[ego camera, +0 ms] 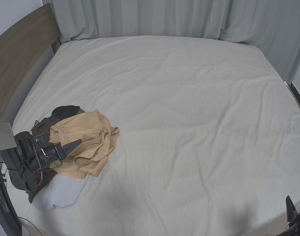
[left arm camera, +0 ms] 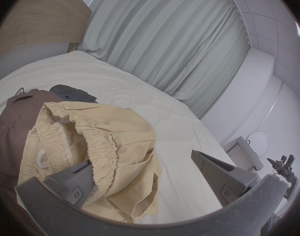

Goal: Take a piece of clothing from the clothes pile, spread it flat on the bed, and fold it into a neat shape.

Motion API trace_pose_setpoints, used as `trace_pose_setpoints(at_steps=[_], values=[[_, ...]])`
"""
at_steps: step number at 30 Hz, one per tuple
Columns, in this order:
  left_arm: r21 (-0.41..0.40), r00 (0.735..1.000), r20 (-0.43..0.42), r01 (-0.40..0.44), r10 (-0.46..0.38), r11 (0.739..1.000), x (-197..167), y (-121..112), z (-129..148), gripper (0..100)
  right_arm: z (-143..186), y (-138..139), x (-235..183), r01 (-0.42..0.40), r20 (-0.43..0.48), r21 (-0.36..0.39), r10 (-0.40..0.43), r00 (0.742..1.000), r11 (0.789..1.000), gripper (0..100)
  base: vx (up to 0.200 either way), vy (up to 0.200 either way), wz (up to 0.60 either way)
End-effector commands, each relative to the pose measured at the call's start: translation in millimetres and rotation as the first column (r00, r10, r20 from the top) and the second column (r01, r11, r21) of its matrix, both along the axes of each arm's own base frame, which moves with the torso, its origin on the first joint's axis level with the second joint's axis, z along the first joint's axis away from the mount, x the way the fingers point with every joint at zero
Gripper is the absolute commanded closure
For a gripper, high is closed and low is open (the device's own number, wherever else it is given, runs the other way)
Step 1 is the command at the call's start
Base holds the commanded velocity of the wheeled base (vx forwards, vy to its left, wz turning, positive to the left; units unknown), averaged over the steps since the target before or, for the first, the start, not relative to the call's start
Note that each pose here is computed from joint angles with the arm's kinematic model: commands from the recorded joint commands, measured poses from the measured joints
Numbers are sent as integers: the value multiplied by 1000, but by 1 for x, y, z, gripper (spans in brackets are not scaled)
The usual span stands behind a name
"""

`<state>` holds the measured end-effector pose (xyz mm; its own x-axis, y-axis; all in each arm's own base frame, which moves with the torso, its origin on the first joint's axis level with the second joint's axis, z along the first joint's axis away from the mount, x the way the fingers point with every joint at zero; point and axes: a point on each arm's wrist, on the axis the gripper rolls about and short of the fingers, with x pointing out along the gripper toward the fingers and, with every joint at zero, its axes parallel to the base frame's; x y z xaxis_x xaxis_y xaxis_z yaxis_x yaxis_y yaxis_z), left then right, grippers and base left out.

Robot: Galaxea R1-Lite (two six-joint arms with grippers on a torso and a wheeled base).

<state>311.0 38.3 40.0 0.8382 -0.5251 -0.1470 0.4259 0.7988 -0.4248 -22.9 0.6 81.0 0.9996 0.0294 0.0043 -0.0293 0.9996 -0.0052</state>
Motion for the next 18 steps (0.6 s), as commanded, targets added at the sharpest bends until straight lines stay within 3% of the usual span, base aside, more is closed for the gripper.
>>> trace_pose_setpoints(at_steps=[1,7,8,18], values=[[-1,1000,-5,-1,1,1000,1,0,-3,0,-5,0,0,-1,-1,0,1,1000,1000,0,0,0,0],[9,1000,-1,-4,4,1000,1,2,-3,0,-5,0,0,-1,-1,0,1,1000,1000,0,0,0,0],[9,1000,-4,-4,4,1000,1,2,-4,100,-5,0,0,-1,-1,0,1,1000,1000,0,0,0,0],[9,1000,3,1,-1,1000,0,1,-2,100,-5,0,0,-1,-1,0,1,1000,1000,0,0,0,0]])
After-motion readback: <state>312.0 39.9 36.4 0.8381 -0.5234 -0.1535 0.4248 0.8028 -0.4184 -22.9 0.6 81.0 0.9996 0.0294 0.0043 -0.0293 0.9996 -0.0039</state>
